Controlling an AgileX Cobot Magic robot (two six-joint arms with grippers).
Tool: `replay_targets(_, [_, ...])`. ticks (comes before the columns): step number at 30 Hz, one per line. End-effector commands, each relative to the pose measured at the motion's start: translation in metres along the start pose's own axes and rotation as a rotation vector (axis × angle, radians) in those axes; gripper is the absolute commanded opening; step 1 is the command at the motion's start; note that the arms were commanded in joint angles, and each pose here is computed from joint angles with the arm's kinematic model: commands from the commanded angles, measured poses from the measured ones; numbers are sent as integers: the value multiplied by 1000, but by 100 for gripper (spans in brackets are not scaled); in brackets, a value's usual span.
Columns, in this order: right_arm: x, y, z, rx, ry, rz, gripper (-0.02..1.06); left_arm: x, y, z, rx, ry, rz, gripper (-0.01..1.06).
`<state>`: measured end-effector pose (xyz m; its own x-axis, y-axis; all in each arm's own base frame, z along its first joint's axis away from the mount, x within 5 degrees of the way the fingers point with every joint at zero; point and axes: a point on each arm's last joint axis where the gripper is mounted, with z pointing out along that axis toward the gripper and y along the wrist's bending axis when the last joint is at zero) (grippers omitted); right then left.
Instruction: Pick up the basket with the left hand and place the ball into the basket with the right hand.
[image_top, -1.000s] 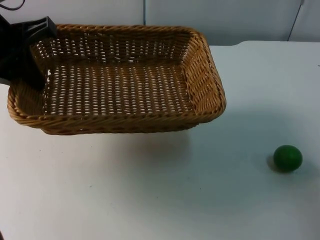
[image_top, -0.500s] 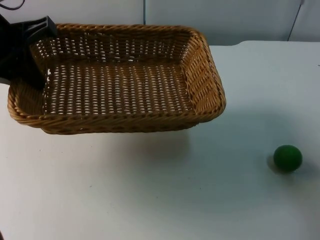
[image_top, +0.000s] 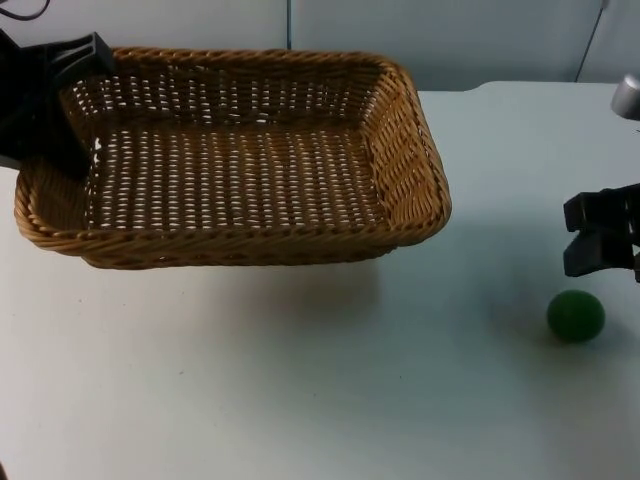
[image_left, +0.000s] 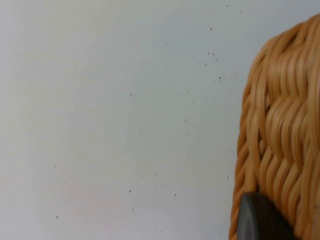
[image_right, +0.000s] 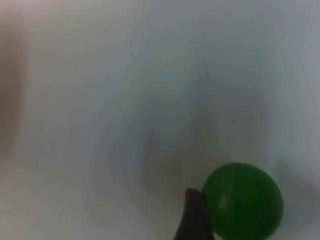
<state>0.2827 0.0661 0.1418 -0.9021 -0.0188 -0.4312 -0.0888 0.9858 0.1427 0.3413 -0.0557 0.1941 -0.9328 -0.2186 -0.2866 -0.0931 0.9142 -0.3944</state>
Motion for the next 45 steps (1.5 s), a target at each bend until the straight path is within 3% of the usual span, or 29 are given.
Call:
replay_targets(1, [-5,1,7,1,0,2,62,-2,-2,-4,17,-25,-18,0])
replay_targets(23, [11,-6,54,32,128,14,62,-3,-2,-4,15,-34,-5,0])
replay_targets(25, [12,-6,55,33,132,17,55,-3,-2,-4,15,-34,0,0])
replay_targets(26, [10,-6,55,31,128,6,45,-3,-2,-4,15,-34,0,0])
replay_targets(27, [10,-6,55,31,128,6,45,-3,-2,-4,15,-34,0,0])
replay_targets(30, [-10,-1,47,16,89,-87,10,-3,-2,-4,15,-34,0,0])
replay_targets(31, [-10,-1,47,16,89,-87,10,-3,-2,-4,15,-34,0,0])
replay_targets(32, [-26,3,37,10,72,-141,0,-3,-2,-4,15,-34,0,0])
replay_targets(35, [-75,14,0,-4,-5,-215,0,-3,-2,-4,15,-34,0,0])
replay_targets(36, [-75,14,0,-4,-5,-215,0,-3,-2,-4,15,-34,0,0])
replay_targets(39, [-118,36,-49,-43,-107,-254,0,-5,-1,-4,12,-54,0,0])
replay_targets(41, [-126,46,-63,-61,-126,-287,0,-6,-2,-4,16,-70,-9,0])
replay_targets(45, [-137,108,-107,-178,-147,-521,0,-3,-4,-4,44,-41,-36,0])
